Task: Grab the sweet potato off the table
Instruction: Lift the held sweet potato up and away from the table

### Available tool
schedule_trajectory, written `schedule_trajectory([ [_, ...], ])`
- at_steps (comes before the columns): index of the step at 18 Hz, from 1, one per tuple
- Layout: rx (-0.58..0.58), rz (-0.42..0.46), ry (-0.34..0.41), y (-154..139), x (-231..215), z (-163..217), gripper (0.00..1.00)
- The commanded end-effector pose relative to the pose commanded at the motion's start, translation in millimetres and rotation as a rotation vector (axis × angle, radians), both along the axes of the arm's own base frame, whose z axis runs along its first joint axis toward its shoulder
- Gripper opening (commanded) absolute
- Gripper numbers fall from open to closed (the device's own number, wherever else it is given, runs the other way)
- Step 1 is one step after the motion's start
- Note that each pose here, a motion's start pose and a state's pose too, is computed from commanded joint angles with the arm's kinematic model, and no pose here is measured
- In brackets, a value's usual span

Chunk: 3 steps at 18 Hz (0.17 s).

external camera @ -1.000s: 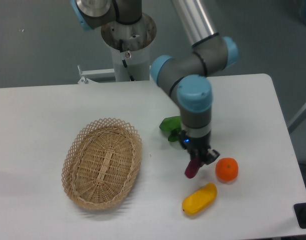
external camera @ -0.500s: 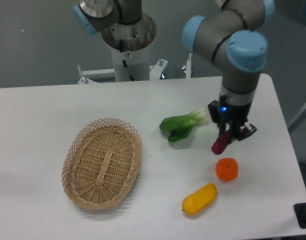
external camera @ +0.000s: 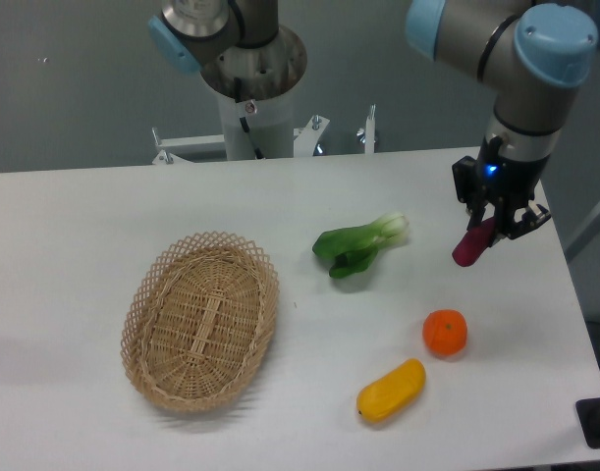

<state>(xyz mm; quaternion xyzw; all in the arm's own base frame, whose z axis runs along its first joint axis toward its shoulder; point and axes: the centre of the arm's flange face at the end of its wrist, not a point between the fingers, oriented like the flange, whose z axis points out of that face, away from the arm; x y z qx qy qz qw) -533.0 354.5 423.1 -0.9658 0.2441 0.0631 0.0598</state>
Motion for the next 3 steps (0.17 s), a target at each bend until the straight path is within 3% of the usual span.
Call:
schedule_trajectory([
  [3, 0.001, 0.0, 0.003, -0.1, 0.3, 1.1, 0.24],
])
